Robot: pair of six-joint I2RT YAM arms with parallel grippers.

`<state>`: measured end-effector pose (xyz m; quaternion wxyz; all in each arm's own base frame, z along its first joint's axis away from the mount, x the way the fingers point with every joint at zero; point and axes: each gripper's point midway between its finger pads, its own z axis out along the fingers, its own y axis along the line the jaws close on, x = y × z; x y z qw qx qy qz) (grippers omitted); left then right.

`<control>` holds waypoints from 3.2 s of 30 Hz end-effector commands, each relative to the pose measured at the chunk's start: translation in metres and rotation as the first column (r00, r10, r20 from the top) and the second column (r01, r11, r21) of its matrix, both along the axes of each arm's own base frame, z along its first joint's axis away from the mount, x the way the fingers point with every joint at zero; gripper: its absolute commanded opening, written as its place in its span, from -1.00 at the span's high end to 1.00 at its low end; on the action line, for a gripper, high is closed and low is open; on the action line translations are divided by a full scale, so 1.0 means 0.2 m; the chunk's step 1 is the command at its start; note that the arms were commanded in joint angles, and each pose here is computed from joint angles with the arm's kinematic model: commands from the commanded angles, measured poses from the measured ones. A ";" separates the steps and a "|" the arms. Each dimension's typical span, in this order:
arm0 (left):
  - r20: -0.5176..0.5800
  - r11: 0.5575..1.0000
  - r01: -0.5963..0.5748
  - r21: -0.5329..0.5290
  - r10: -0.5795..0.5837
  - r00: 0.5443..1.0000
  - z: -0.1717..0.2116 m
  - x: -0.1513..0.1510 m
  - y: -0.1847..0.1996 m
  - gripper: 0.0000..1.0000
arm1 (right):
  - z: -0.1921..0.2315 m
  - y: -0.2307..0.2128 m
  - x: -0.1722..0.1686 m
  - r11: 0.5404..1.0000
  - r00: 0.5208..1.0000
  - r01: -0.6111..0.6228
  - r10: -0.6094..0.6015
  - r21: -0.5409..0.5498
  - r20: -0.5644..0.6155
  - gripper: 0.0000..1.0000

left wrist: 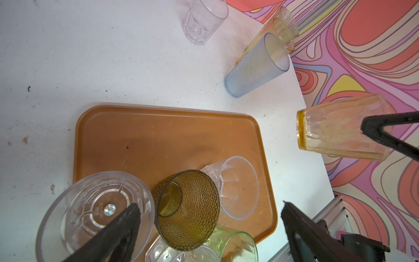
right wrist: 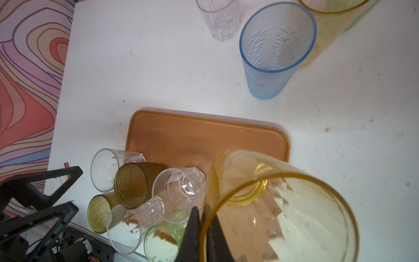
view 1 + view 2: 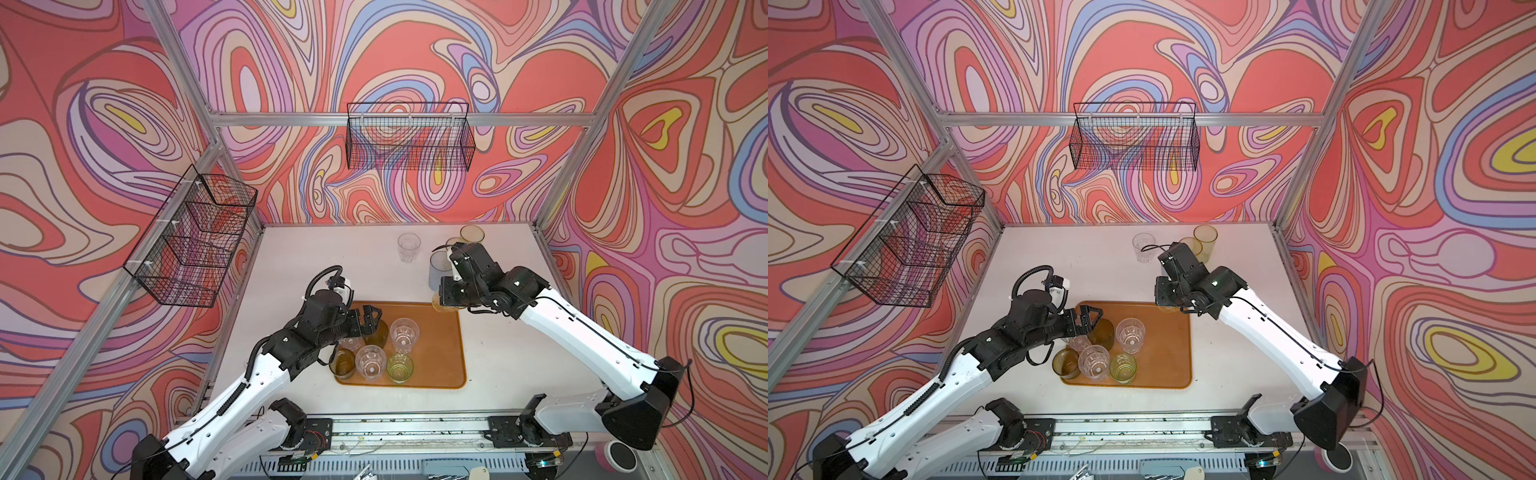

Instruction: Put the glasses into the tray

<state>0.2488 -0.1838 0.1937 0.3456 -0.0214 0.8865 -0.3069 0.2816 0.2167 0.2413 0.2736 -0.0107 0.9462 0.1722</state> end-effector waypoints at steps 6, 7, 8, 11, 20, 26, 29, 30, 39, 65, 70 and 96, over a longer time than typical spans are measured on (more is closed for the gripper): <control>0.037 1.000 0.017 -0.013 -0.017 0.999 0.09 0.00 -0.01 -1.00 | -0.07 -0.07 -0.06 0.999 0.999 0.038 -0.039 -0.032 -0.028 1.00; 0.037 1.000 0.015 -0.012 -0.014 0.999 0.09 0.00 0.00 -1.00 | -0.08 -0.08 -0.06 0.999 0.999 0.039 -0.040 -0.034 -0.031 1.00; 0.038 1.000 0.011 -0.010 -0.011 0.999 0.09 0.00 0.00 -1.00 | -0.09 -0.08 -0.07 0.998 0.998 0.040 -0.042 -0.038 -0.037 1.00; 0.045 1.000 -0.009 -0.011 0.010 0.999 0.09 -0.01 0.03 -1.00 | -0.13 -0.10 -0.09 0.998 0.997 0.049 -0.051 -0.045 -0.052 1.00; 0.047 1.000 -0.020 -0.009 0.021 0.999 0.09 -0.04 0.06 -1.00 | -0.23 -0.08 -0.17 0.998 0.993 0.036 -0.042 -0.054 -0.113 1.00; 0.041 0.999 -0.038 0.008 0.037 0.998 0.06 -0.04 0.08 -1.00 | -0.30 -0.02 -0.24 0.998 0.989 0.018 -0.026 -0.058 -0.143 1.00; 0.033 0.999 -0.044 0.014 0.043 0.999 0.05 -0.04 0.09 -1.00 | -0.34 0.01 -0.27 0.998 0.986 0.002 -0.012 -0.064 -0.165 1.00; 0.032 0.999 -0.045 0.013 0.045 0.998 0.05 -0.04 0.09 -1.00 | -0.35 0.01 -0.28 0.997 0.984 -0.003 -0.010 -0.074 -0.176 1.00; 0.030 0.998 -0.058 0.017 0.058 0.998 0.03 -0.01 0.08 -1.00 | -0.44 0.09 -0.34 0.998 0.977 -0.020 0.009 -0.051 -0.213 1.00; 0.003 0.996 -0.056 0.074 0.056 0.998 -0.01 0.04 0.06 -1.00 | -0.68 0.28 -0.53 0.994 0.938 -0.101 0.080 -0.046 -0.337 1.00; 0.001 0.995 -0.054 0.080 0.054 0.999 -0.03 0.05 0.06 -1.00 | -0.70 0.32 -0.54 0.990 0.934 -0.122 0.093 -0.063 -0.344 1.00; 0.007 0.992 -0.062 0.113 0.061 0.998 -0.03 0.04 0.09 -1.00 | -0.66 0.36 -0.54 0.992 0.933 -0.122 0.100 -0.044 -0.345 0.47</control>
